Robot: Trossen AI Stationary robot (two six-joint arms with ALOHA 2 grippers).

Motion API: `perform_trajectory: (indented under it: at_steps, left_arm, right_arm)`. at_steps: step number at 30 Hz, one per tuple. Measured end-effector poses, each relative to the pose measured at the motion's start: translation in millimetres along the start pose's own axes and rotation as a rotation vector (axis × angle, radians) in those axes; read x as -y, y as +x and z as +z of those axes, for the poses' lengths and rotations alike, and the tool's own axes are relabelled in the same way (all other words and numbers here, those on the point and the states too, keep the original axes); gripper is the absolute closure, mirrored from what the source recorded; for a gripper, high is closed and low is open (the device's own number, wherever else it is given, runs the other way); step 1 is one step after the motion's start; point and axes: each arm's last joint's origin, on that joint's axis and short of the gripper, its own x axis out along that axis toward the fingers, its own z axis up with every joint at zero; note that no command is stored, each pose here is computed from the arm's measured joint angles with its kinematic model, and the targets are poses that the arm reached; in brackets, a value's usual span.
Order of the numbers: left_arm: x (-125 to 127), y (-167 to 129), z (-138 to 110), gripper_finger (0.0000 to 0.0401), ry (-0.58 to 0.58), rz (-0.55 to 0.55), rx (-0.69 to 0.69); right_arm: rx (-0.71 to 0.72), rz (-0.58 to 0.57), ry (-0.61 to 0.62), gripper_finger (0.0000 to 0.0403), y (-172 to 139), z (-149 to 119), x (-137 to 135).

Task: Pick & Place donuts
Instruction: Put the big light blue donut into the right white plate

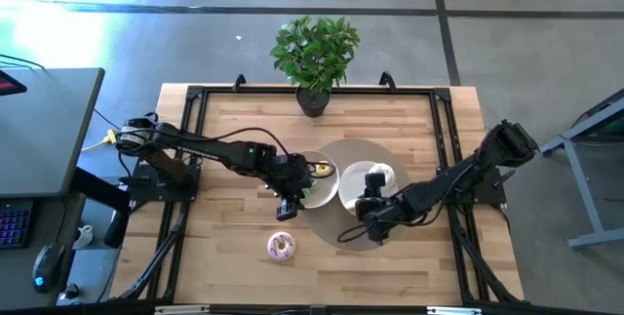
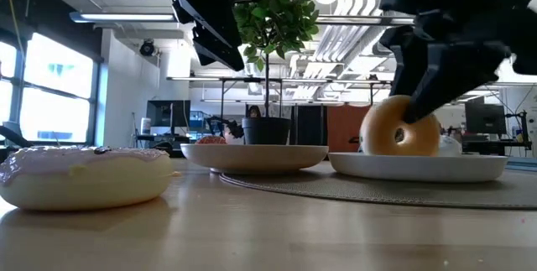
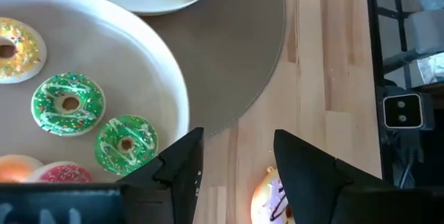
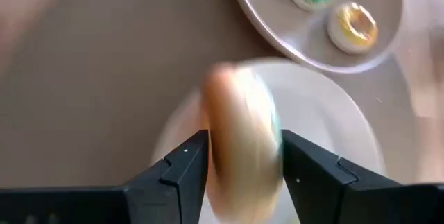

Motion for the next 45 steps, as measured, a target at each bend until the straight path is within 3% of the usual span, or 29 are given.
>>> perform_trajectory:
  at_steps: [6, 13, 19, 22, 29, 32, 38, 45]
  left_arm:
    - [-1, 0, -1, 0.0227, -0.003, 0.009, -0.013]
    - [-1, 0, -2, 0.0227, -0.005, 0.012, -0.021]
    - [-1, 0, -2, 0.0227, -0.005, 0.013, -0.02]
    - [-1, 0, -2, 0.0227, -0.005, 0.014, -0.02]
    - [-1, 0, -2, 0.0227, -0.005, 0.014, -0.02]
    - [-1, 0, -2, 0.0227, -0.005, 0.014, -0.02]
    - [-1, 0, -2, 0.0227, -0.005, 0.013, -0.021]
    - [1, 0, -4, 0.0227, -0.02, -0.062, -0.055]
  right_arm:
    - [-0.001, 0.049, 0.002, 0.0254, 0, 1, -2]
    - [0.012, -0.023, -0.102, 0.0384, 0, 1, 0]
    - [0.042, -0.235, -0.109, 0.0344, -1, 1, 7]
    - [0.038, -0.335, -0.093, 0.0347, 0, -1, 12]
    - [-0.05, -0.283, 0.023, 0.0389, 8, -4, 28]
    - [-0.074, -0.252, 0.022, 0.0377, 11, -4, 33]
    - [-0.106, -0.191, 0.023, 0.0298, 15, -3, 40]
    - [-0.107, 0.039, 0.109, 0.0231, 17, 1, 34]
